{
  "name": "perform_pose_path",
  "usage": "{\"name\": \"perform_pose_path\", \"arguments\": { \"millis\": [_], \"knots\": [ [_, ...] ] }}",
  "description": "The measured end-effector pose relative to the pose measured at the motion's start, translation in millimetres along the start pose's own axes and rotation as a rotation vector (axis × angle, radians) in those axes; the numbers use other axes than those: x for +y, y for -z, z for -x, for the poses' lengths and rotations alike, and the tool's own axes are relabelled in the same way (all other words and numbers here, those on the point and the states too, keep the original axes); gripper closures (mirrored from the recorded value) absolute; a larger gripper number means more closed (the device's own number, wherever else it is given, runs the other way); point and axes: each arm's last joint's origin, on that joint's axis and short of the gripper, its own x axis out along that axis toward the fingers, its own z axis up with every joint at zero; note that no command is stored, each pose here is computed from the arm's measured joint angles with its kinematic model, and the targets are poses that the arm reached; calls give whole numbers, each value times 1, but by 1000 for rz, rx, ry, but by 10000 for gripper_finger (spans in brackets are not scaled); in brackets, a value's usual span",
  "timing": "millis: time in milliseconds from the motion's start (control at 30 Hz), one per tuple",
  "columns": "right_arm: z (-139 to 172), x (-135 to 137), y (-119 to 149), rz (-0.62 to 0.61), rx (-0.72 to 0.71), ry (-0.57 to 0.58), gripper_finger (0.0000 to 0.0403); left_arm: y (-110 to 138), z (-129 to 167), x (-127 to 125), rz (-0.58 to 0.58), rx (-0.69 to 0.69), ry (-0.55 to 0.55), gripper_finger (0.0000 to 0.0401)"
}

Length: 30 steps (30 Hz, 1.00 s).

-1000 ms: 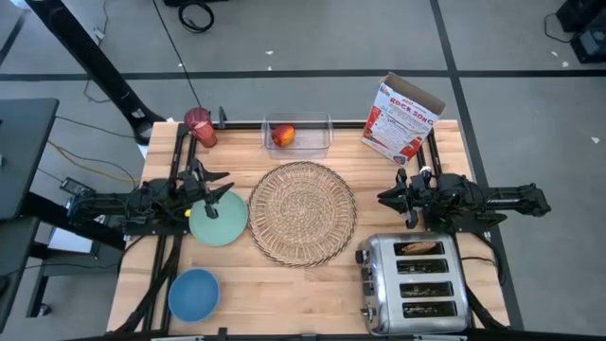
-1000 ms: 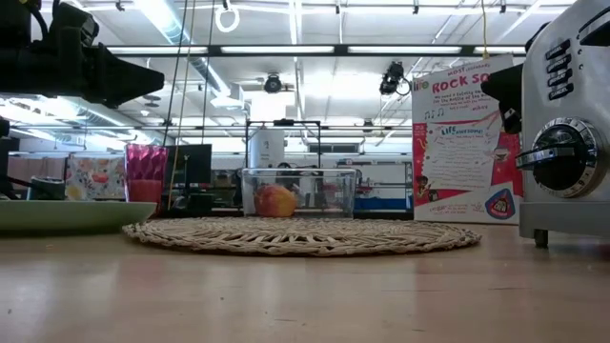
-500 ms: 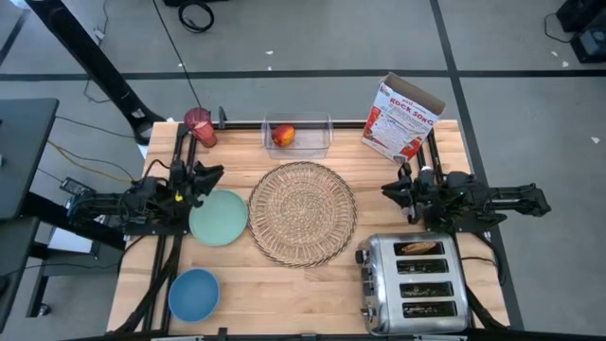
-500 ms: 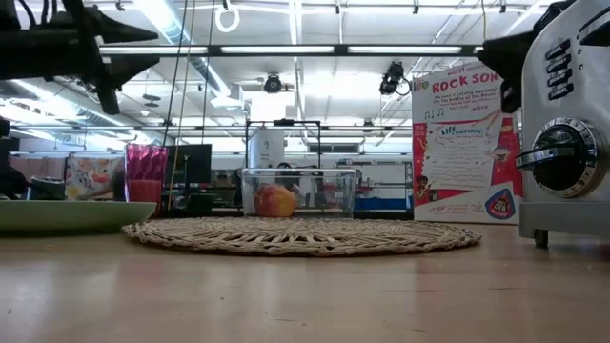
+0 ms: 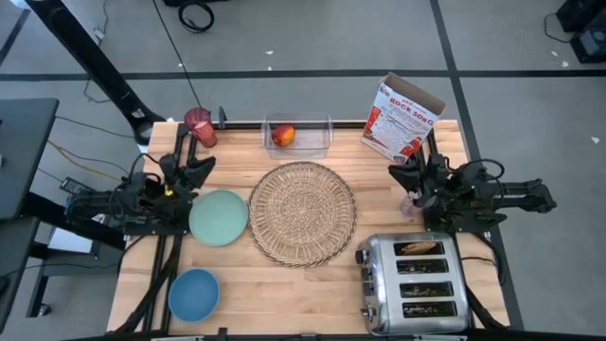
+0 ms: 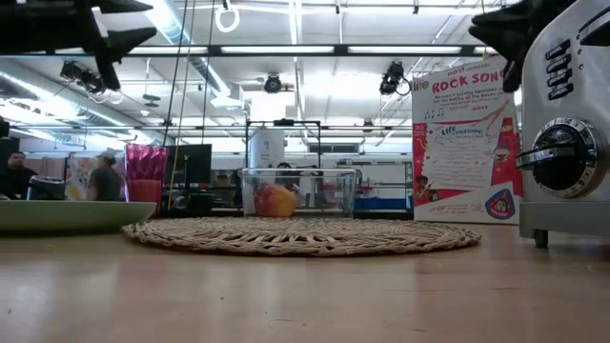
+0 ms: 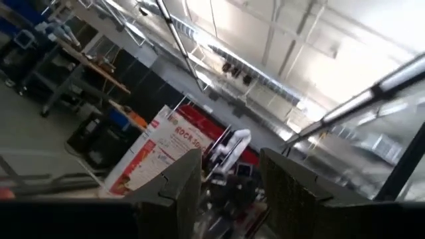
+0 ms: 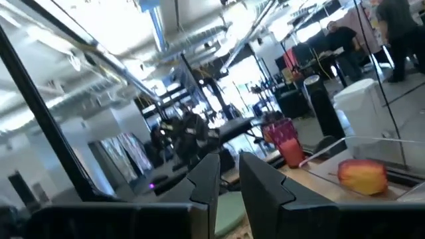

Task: Arrange a breakfast setting
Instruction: Put the blue bowl on the table mat

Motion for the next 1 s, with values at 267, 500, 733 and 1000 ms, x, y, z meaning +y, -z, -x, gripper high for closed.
{"name": "perform_pose_path", "arguments": {
  "millis": [267, 500, 733, 1000],
  "knots": [
    [-40, 33, -37, 141, 142, -46, 337, -28, -31, -36, -50, 109, 34, 241],
    [-87, 71, -69, 305, 187, -100, 338, -56, -67, -74, -109, 343, -43, 249],
    [-115, 92, -81, 147, 205, -161, 338, -65, -94, -111, 27, 734, -83, 281],
    [-128, 91, -73, 36, 208, -66, 338, -27, -83, -153, 350, 1218, -138, 306]
  ]
}}
